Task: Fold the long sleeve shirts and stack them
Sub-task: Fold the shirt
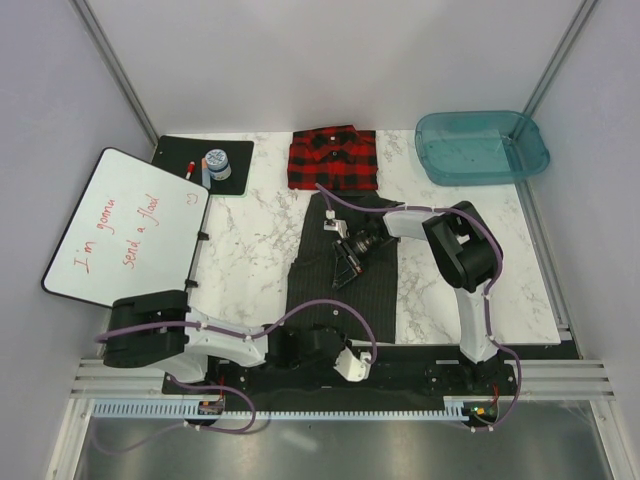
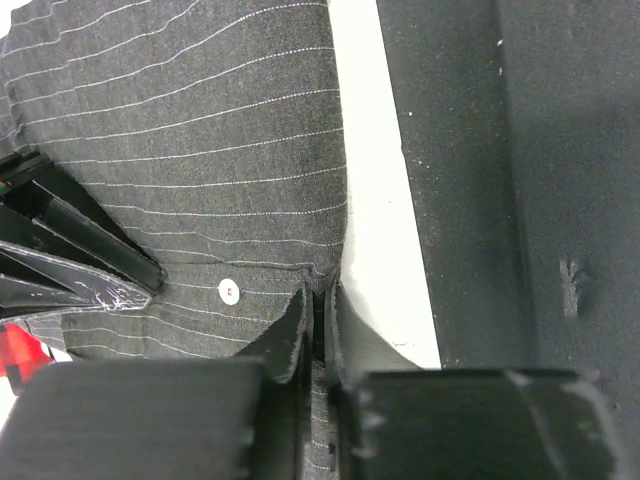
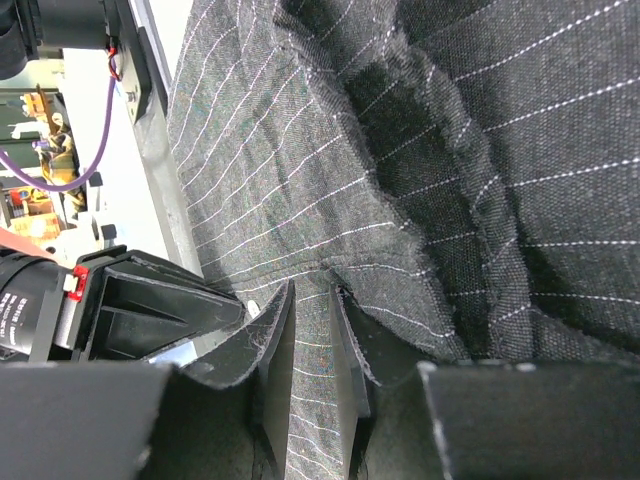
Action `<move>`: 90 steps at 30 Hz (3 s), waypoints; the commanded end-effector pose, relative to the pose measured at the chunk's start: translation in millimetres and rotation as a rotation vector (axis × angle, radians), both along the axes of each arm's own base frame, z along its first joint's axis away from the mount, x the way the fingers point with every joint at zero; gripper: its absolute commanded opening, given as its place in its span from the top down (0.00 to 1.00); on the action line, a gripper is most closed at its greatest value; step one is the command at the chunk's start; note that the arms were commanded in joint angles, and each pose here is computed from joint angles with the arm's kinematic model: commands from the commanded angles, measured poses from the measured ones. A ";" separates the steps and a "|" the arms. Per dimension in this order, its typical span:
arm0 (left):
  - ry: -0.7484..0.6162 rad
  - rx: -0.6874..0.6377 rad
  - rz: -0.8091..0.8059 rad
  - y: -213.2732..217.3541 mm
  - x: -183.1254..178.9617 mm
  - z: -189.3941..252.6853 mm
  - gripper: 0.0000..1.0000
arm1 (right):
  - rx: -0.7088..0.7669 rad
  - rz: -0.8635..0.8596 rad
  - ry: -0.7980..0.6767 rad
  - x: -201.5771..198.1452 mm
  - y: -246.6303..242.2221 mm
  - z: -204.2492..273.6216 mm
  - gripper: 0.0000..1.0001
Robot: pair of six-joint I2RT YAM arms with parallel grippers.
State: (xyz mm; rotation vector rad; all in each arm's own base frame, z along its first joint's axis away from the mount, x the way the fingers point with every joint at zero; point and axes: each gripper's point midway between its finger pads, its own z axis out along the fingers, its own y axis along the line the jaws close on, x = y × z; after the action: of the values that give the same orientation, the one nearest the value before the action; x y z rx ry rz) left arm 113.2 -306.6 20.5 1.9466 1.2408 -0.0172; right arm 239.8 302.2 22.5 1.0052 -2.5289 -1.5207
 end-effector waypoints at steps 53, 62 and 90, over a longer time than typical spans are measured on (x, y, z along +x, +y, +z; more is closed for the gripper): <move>0.208 -0.035 -0.056 -47.2 246.8 85.7 0.98 | -0.089 0.040 -0.312 113.3 -42.3 -8.2 0.77; 0.210 -0.033 0.008 -33.7 241.2 61.6 0.98 | -0.081 0.053 -0.291 103.0 -43.3 -10.5 0.80; 0.169 -0.246 0.240 21.5 298.0 154.5 0.54 | -0.138 -0.205 -0.608 204.0 -113.5 124.7 0.43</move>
State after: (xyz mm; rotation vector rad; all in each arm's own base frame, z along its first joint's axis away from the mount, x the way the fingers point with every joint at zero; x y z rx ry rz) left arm 379.3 -305.6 91.8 1.8332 1.4700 -0.1841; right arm 423.5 221.2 76.8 1.3432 -3.0109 -1.2070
